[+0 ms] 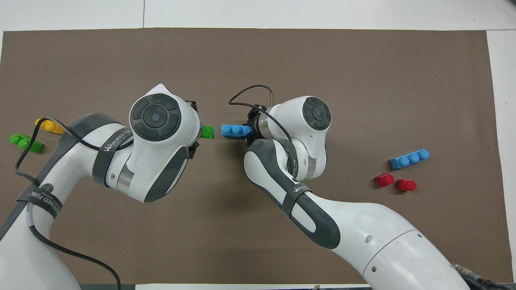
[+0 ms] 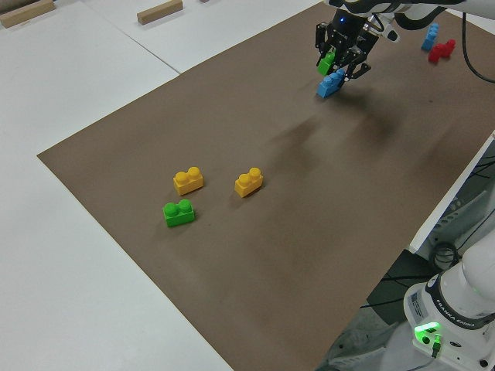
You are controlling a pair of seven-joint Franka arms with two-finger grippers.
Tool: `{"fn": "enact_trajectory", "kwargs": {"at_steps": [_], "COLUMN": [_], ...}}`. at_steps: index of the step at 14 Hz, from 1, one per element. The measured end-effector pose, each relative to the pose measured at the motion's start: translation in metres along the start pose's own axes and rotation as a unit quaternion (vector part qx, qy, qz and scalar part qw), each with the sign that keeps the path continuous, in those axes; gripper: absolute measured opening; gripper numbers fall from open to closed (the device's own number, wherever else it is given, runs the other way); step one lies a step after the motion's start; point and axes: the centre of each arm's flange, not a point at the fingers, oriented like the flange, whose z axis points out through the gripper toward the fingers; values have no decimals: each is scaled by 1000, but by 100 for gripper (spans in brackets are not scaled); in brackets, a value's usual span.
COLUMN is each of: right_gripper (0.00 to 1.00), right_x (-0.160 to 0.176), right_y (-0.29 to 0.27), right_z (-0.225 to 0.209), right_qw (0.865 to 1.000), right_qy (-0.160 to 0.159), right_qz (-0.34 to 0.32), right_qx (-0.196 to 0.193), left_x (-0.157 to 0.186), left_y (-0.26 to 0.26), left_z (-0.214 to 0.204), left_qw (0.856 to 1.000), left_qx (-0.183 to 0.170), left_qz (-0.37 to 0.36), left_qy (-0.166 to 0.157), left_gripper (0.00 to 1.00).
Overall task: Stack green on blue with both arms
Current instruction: 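Press the green brick onto the blue brick with the left gripper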
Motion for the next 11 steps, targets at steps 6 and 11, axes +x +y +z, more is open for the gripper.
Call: {"fn": "enact_trajectory", "kwargs": {"at_steps": [6,11], "right_gripper": [34,34], "right_x": [1,1], "right_y": [2,3], "right_z": [0,0], "right_qw": [1000,1000], "right_qy": [0,0], "right_qz": [0,0], "right_qx": [5,8], "left_x": [-29,-51], "left_y": [-1,4], "left_z": [32,54], "left_qw": [1000,1000], "left_qx": [-3,-8], "left_qz": [-9,-17], "left_qy": [-3,-7], "left_gripper": [34,34]}}
